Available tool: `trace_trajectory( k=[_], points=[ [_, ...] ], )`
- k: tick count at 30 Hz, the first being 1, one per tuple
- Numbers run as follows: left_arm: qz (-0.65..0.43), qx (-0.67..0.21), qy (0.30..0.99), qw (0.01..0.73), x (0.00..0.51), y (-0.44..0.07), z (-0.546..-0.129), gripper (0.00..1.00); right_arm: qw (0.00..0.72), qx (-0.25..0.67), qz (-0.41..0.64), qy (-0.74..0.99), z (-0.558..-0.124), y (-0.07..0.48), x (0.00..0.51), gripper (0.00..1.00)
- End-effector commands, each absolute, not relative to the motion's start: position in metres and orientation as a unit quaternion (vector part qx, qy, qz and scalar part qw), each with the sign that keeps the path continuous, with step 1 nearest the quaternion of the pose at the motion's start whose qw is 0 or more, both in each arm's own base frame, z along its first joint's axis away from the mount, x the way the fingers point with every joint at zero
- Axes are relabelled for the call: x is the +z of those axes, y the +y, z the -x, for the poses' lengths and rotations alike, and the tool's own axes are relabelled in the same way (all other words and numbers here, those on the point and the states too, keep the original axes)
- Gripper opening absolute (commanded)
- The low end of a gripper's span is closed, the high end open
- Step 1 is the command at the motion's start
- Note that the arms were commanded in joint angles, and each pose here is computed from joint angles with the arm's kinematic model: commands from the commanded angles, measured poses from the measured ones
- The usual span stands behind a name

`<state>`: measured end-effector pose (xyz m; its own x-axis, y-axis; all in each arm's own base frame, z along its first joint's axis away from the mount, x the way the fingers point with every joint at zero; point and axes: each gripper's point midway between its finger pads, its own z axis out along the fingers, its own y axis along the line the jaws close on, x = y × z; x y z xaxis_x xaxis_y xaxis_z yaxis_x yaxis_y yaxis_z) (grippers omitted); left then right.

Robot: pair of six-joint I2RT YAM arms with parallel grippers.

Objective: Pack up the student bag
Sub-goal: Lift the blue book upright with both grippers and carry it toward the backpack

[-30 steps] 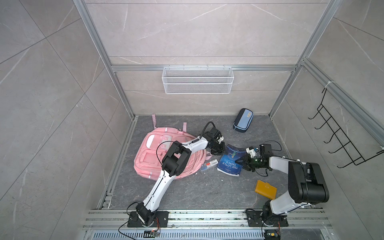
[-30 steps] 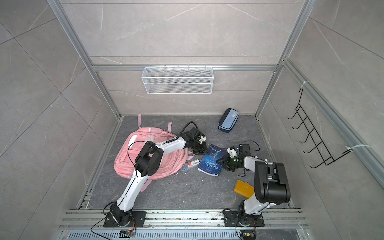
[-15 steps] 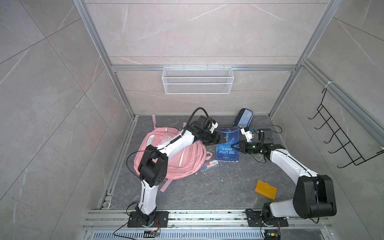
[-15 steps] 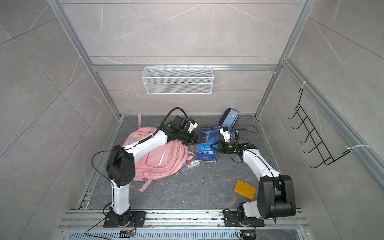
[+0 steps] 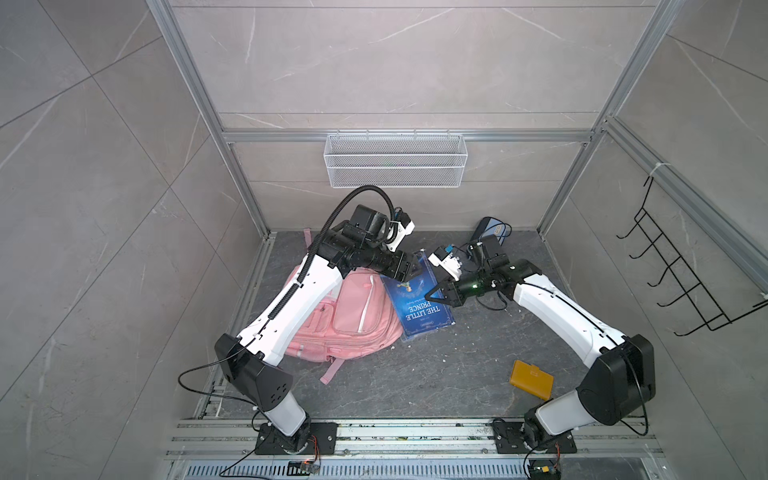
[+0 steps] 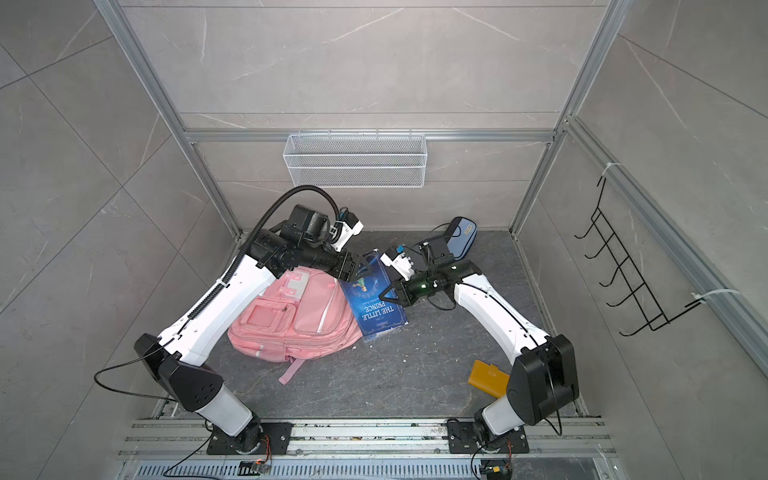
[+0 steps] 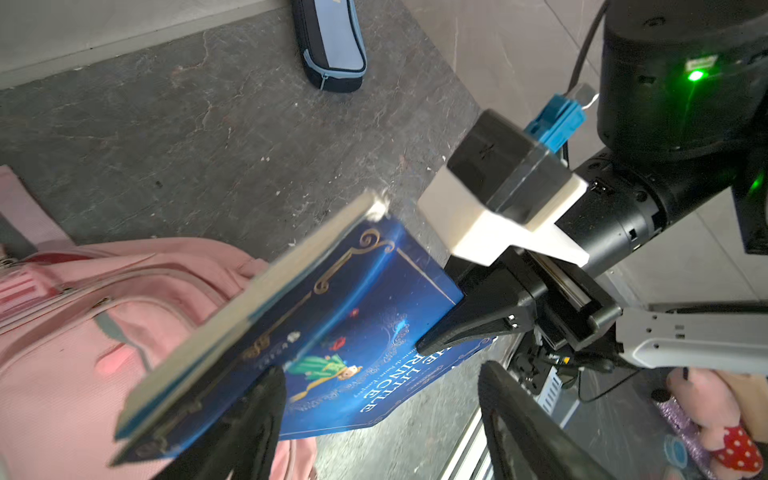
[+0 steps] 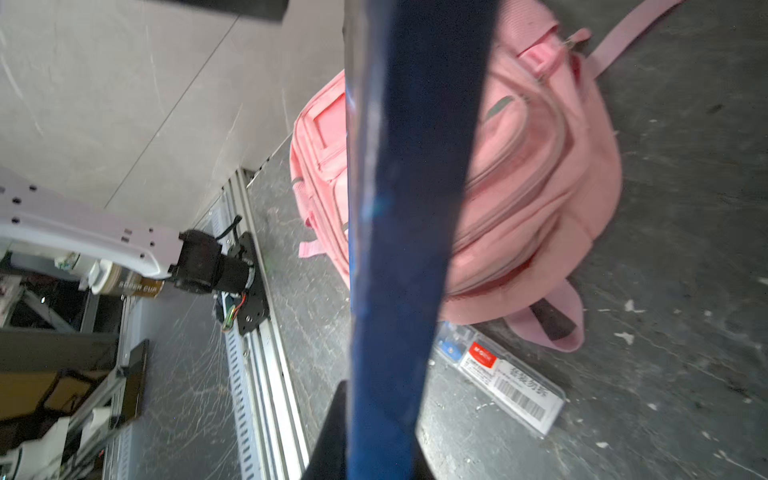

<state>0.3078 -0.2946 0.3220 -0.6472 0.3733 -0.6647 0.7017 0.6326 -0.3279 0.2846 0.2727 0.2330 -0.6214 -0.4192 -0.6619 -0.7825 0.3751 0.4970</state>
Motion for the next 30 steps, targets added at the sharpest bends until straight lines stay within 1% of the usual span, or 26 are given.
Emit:
trace_trajectory(
  k=[1,4,9,14,19,22,24,26,30],
  points=[
    [-0.352,-0.236,0.859,0.287,0.330,-0.266,-0.297,0.75,0.212,0.419,0.436,0.768,-0.268,0.283,0.249,0.00],
    [-0.364,-0.228,0.854,0.294,0.331,-0.257,-0.295,0.76,0.207,0.437,0.449,0.751,-0.259,0.294,0.258,0.00],
    [-0.362,-0.246,0.850,0.293,0.328,-0.245,-0.289,0.76,0.194,0.457,0.461,0.735,-0.241,0.304,0.267,0.00],
    [-0.361,-0.301,0.845,0.257,0.314,-0.256,-0.275,0.76,0.174,0.464,0.475,0.727,-0.224,0.311,0.266,0.00],
    [-0.363,-0.360,0.832,0.216,0.309,-0.270,-0.259,0.77,0.178,0.465,0.485,0.719,-0.224,0.312,0.274,0.00],
    [-0.360,-0.370,0.831,0.209,0.307,-0.270,-0.254,0.77,0.178,0.459,0.492,0.718,-0.225,0.312,0.275,0.00],
    [-0.356,-0.377,0.832,0.198,0.302,-0.270,-0.250,0.74,0.177,0.455,0.497,0.717,-0.227,0.312,0.273,0.00],
    [-0.354,-0.384,0.833,0.186,0.296,-0.270,-0.245,0.69,0.179,0.451,0.504,0.715,-0.228,0.312,0.275,0.00],
    [-0.343,-0.390,0.834,0.187,0.294,-0.269,-0.241,0.54,0.184,0.444,0.504,0.718,-0.236,0.310,0.275,0.00]
  ],
)
